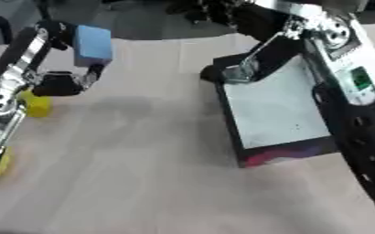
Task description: Pick up the objects with one hand, pass them to the other hand, and then place them into the box on the other side of the table.
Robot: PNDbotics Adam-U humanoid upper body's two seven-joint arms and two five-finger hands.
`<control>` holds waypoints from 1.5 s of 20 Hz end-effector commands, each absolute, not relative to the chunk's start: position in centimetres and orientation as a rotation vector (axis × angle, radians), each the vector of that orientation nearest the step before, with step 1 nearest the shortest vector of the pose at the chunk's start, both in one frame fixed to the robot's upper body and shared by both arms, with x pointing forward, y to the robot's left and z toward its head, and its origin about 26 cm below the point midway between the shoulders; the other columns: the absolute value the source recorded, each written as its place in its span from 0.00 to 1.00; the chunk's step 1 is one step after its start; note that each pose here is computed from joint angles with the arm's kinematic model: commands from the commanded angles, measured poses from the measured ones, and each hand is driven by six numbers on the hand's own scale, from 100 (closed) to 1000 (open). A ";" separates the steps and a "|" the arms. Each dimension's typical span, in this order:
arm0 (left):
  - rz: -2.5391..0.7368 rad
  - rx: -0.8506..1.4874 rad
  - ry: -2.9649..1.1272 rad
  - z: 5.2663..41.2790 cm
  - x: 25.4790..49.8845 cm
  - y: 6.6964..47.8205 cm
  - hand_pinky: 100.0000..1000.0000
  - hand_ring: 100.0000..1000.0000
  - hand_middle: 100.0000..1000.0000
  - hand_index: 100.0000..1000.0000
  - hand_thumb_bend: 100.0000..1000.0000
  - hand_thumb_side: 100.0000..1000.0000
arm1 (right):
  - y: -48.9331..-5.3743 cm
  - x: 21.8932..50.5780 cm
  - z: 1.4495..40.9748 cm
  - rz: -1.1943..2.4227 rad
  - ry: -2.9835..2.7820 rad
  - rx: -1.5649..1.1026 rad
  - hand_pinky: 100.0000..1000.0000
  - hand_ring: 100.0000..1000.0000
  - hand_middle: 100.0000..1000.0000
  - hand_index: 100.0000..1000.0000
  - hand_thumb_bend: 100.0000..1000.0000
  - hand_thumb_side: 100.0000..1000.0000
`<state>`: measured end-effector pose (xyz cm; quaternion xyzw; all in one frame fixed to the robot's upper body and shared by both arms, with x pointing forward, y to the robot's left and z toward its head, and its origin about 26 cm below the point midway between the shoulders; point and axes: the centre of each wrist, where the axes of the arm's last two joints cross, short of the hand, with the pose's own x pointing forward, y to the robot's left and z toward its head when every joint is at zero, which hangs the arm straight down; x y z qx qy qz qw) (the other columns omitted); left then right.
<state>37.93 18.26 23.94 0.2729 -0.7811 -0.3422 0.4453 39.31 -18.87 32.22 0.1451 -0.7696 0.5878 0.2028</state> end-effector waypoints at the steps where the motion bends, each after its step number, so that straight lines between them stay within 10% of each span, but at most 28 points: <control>1: -0.836 0.683 -1.978 24.5 37.4 17.8 0.73 0.66 0.55 0.49 0.00 0.00 | -17.9 39.4 33.0 1.656 -2.176 0.373 1.00 1.00 0.86 1.00 0.31 0.00; 30: -0.780 0.665 -2.019 22.3 36.0 12.7 0.67 0.58 0.43 0.42 0.00 0.00 | -11.7 40.0 31.6 1.717 -2.356 0.009 0.96 1.00 0.76 0.97 0.28 0.00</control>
